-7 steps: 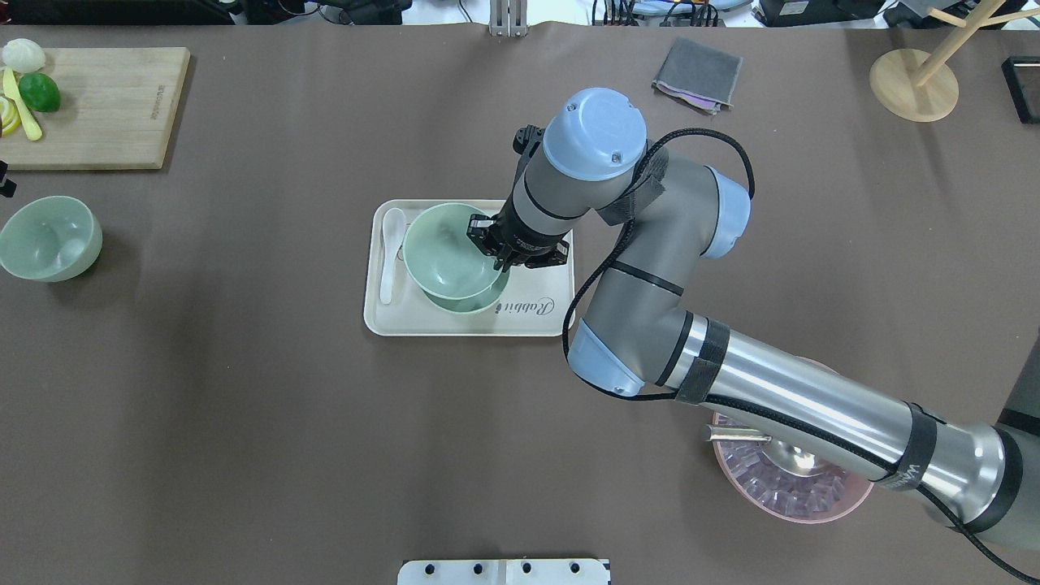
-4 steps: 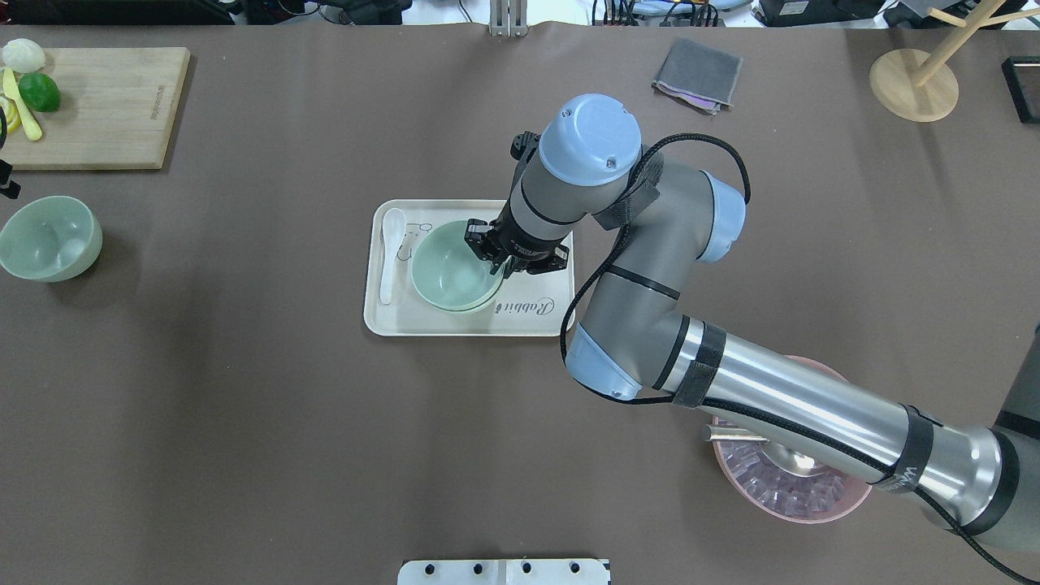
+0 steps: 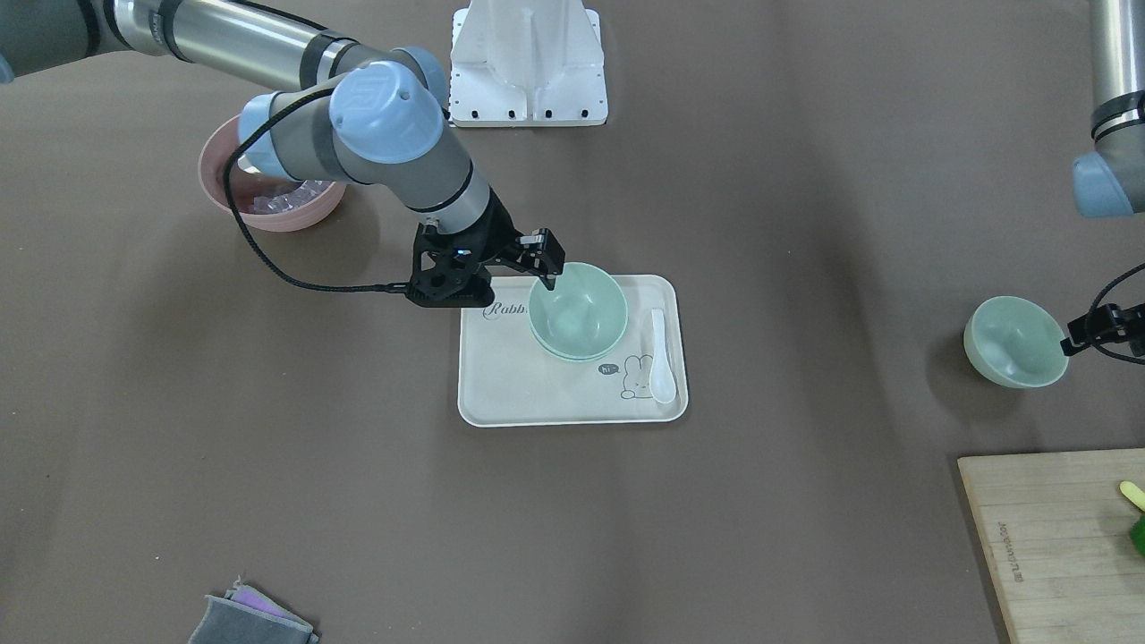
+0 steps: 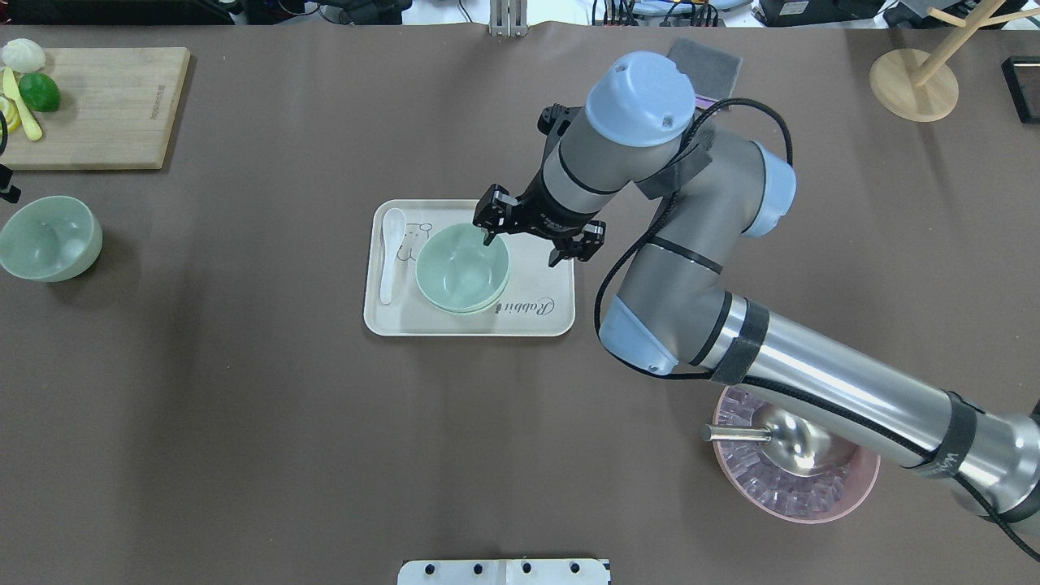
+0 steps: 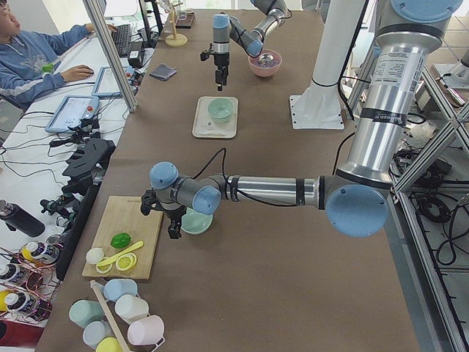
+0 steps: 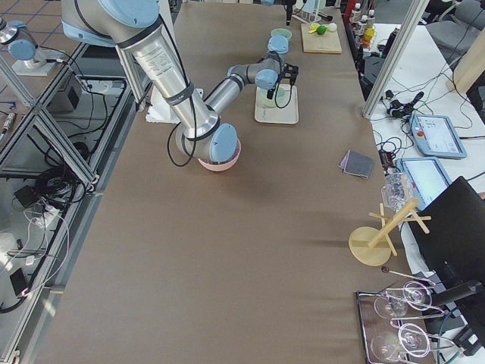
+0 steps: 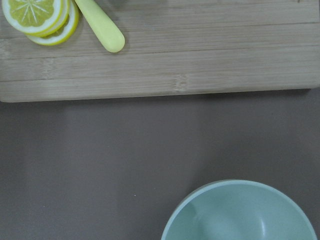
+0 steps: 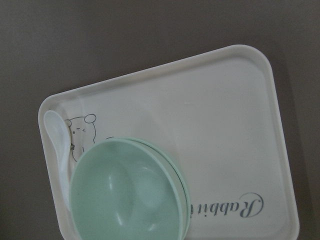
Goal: Stack green bowls together
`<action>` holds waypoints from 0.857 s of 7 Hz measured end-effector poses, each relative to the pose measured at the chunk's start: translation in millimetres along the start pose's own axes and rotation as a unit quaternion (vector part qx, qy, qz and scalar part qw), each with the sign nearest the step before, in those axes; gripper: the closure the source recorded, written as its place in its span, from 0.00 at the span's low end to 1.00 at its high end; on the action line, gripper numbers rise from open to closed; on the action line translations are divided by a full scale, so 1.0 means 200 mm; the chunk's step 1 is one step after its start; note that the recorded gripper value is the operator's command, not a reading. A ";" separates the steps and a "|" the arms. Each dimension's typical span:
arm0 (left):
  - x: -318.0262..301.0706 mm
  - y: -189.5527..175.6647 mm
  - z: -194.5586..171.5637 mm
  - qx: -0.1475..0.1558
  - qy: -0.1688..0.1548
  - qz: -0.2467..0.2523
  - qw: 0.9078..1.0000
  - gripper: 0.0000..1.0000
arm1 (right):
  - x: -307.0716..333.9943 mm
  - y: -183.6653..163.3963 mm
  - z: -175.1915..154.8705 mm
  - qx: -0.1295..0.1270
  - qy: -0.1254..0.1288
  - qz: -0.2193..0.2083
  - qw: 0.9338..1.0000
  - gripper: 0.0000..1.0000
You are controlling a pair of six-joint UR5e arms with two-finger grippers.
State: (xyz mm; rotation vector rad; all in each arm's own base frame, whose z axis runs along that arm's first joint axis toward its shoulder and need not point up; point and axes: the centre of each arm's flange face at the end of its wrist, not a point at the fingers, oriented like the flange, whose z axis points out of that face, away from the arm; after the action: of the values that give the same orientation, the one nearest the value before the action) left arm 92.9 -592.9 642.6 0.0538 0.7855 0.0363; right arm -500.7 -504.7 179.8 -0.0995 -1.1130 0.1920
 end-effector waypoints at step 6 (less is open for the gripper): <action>0.04 0.10 0.22 -0.014 0.005 0.029 0.999 0.71 | 0.43 -0.32 -0.25 0.016 0.013 -0.001 1.000 0.00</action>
State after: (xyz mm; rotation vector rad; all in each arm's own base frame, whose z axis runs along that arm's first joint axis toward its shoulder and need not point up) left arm 130.6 -575.0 669.2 0.0491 0.7939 0.1028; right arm -412.4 -549.3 244.5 -0.0724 -1.0829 0.2070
